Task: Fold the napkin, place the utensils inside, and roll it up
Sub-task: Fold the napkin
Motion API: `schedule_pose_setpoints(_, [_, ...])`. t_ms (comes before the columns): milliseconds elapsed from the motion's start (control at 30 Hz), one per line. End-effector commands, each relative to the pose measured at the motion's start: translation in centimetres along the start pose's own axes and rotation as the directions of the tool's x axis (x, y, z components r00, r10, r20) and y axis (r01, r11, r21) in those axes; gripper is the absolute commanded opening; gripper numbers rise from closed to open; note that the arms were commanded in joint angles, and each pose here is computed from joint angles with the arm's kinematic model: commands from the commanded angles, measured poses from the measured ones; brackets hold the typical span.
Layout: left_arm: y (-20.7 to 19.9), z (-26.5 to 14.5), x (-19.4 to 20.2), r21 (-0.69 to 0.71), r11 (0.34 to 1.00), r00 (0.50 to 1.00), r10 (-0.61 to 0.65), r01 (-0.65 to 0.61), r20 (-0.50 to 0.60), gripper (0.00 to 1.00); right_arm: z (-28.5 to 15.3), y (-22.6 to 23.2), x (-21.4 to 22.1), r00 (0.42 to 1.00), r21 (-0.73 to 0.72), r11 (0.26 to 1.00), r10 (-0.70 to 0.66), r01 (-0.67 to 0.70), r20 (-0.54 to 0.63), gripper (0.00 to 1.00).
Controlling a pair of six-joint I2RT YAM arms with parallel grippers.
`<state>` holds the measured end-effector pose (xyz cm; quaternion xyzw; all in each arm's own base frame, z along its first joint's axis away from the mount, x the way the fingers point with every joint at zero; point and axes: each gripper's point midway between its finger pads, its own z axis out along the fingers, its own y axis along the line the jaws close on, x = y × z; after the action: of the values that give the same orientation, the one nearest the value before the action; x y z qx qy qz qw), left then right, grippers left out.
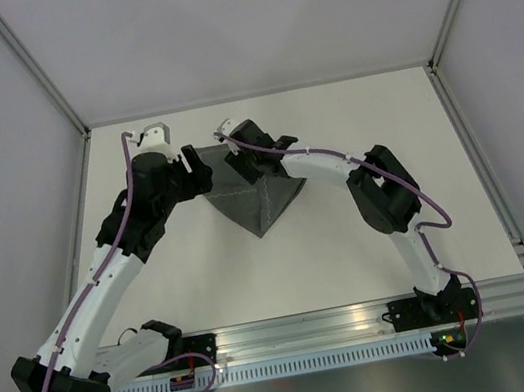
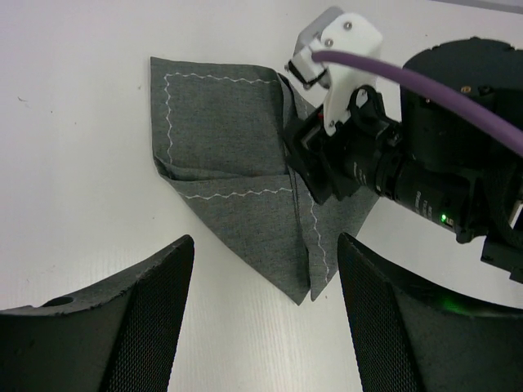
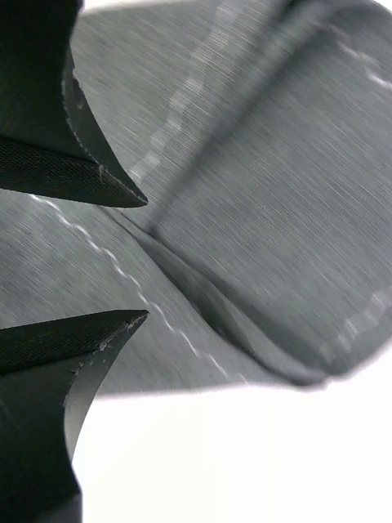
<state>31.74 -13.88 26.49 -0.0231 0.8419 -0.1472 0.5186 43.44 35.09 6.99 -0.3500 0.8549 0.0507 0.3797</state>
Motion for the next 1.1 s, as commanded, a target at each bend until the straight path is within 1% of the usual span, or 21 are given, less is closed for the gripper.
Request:
schedule_pose_setpoints(0, [-0.8,-0.6,-1.9,0.037,0.999,0.998,-0.034,0.032,0.048,0.76,0.7,-3.2,-1.5,0.998,0.167,0.984,0.056,-0.058,0.014,0.59])
schedule_pose_setpoints(33, [-0.8,-0.6,-1.9,0.036,0.999,0.998,-0.035,0.033,0.047,0.76,1.3,-3.2,-0.8,0.998,0.173,0.984,0.055,-0.053,-0.010,0.58])
schedule_pose_setpoints(233, [-0.9,-0.4,-2.0,0.035,0.999,0.998,-0.035,0.034,0.045,0.76,2.7,-3.8,-0.6,0.998,0.207,0.977,0.058,-0.052,-0.020,0.57])
schedule_pose_setpoints(267, [-0.8,-0.3,-1.9,0.033,0.999,0.998,-0.035,0.034,0.043,0.76,2.7,-4.2,-1.1,0.998,0.221,0.974,0.062,-0.058,-0.012,0.57])
schedule_pose_setpoints(333, [-0.8,-0.4,-1.9,0.034,0.999,0.998,-0.035,0.034,0.042,0.76,3.4,-4.4,-0.6,0.997,0.222,0.973,0.070,-0.062,-0.026,0.57])
schedule_pose_setpoints(467, [-0.8,-0.3,-2.0,0.032,0.999,0.998,-0.034,0.033,0.044,0.76,4.0,-5.0,-1.2,0.996,0.215,0.973,0.089,-0.083,-0.020,0.53])
schedule_pose_setpoints(500, [-0.7,-0.3,-1.9,0.031,0.999,0.999,-0.034,0.033,0.042,0.76,4.4,-5.1,-0.7,0.995,0.212,0.974,0.090,-0.081,-0.035,0.53])
schedule_pose_setpoints(600, [-0.8,-0.4,-1.9,0.032,0.999,0.999,-0.034,0.032,0.040,0.76,4.7,-5.3,-0.6,0.994,0.214,0.973,0.100,-0.089,-0.041,0.45])
schedule_pose_setpoints(667, [-0.7,-0.4,-2.0,0.032,0.999,0.998,-0.035,0.033,0.043,0.76,4.8,-5.5,-0.6,0.994,0.220,0.971,0.103,-0.091,-0.041,0.39])
schedule_pose_setpoints(700, [-0.7,-0.3,-1.9,0.030,0.999,0.999,-0.034,0.033,0.041,0.76,4.7,-5.6,-0.6,0.994,0.219,0.971,0.104,-0.093,-0.039,0.34])
schedule_pose_setpoints(867, [-0.8,-0.4,-1.9,0.035,0.999,0.999,-0.036,0.035,0.040,0.76,4.8,-5.8,-1.1,0.994,0.218,0.971,0.108,-0.098,-0.034,0.23])
schedule_pose_setpoints(900, [-0.8,-0.4,-2.0,0.036,0.999,0.998,-0.036,0.035,0.042,0.76,4.9,-5.9,-1.0,0.994,0.219,0.971,0.107,-0.097,-0.037,0.19])
schedule_pose_setpoints(1000, [-0.8,-0.4,-2.0,0.035,0.999,0.998,-0.037,0.035,0.042,0.76,4.9,-6.1,-1.4,0.993,0.220,0.970,0.112,-0.103,-0.029,0.14])
schedule_pose_setpoints(1067, [-0.8,-0.5,-2.1,0.036,0.999,0.998,-0.037,0.036,0.045,0.76,4.9,-6.2,-1.7,0.993,0.215,0.970,0.119,-0.112,-0.021,0.14])
